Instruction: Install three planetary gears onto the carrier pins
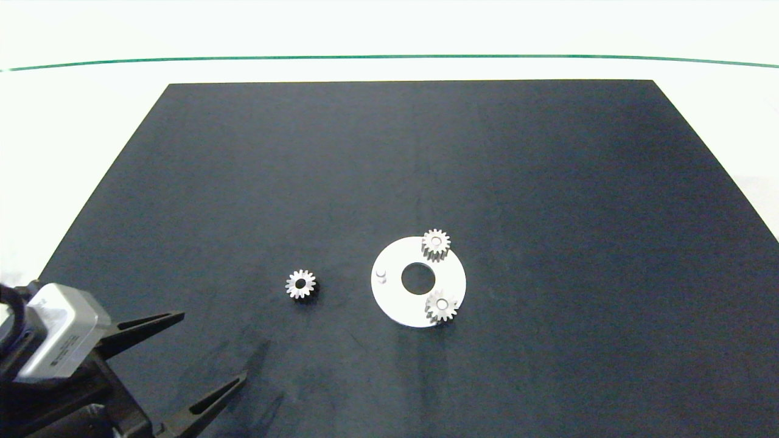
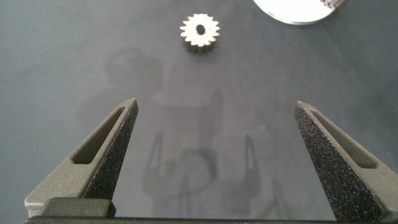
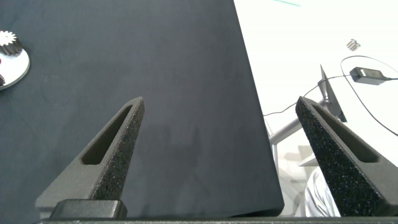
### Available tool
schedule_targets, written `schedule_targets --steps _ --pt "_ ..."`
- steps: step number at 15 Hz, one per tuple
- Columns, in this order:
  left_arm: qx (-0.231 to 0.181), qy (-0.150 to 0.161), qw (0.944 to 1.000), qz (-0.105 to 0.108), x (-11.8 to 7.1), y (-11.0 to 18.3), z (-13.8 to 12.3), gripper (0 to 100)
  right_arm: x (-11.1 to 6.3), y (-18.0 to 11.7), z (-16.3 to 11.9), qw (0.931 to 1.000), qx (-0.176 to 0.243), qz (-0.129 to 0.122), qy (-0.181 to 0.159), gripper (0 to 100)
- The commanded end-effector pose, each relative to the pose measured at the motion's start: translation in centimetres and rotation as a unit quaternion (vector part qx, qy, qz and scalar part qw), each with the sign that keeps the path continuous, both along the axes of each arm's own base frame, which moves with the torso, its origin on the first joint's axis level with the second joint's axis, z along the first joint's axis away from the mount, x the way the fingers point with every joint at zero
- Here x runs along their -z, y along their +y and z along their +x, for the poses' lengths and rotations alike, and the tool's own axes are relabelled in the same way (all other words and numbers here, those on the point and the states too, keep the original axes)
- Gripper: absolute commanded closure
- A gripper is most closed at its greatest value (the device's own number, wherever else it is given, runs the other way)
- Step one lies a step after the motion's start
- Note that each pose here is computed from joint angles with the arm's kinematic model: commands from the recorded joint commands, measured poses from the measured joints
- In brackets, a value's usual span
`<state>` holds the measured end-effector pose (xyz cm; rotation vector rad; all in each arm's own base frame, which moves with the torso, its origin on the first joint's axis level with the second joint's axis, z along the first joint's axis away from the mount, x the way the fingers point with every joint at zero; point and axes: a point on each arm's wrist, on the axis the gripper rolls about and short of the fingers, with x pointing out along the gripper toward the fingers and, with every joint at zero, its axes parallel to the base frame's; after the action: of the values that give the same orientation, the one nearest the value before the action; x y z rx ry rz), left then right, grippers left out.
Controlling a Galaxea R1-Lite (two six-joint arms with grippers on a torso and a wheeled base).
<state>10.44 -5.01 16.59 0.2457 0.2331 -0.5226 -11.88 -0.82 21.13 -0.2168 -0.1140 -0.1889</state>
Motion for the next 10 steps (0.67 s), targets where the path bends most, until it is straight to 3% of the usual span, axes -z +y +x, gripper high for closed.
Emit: schedule_targets --steps 1,10 --pt "0.007 0.023 0.9996 0.014 1.4 -2.0 3.5 0 0.6 0.3 -0.7 0.9999 0.007 -0.002 -0.009 0" --pt "0.004 0.017 0.9991 0.038 2.0 -5.5 7.4 0 1.4 0.3 -0.9 1.0 0.005 -0.002 -0.002 0"
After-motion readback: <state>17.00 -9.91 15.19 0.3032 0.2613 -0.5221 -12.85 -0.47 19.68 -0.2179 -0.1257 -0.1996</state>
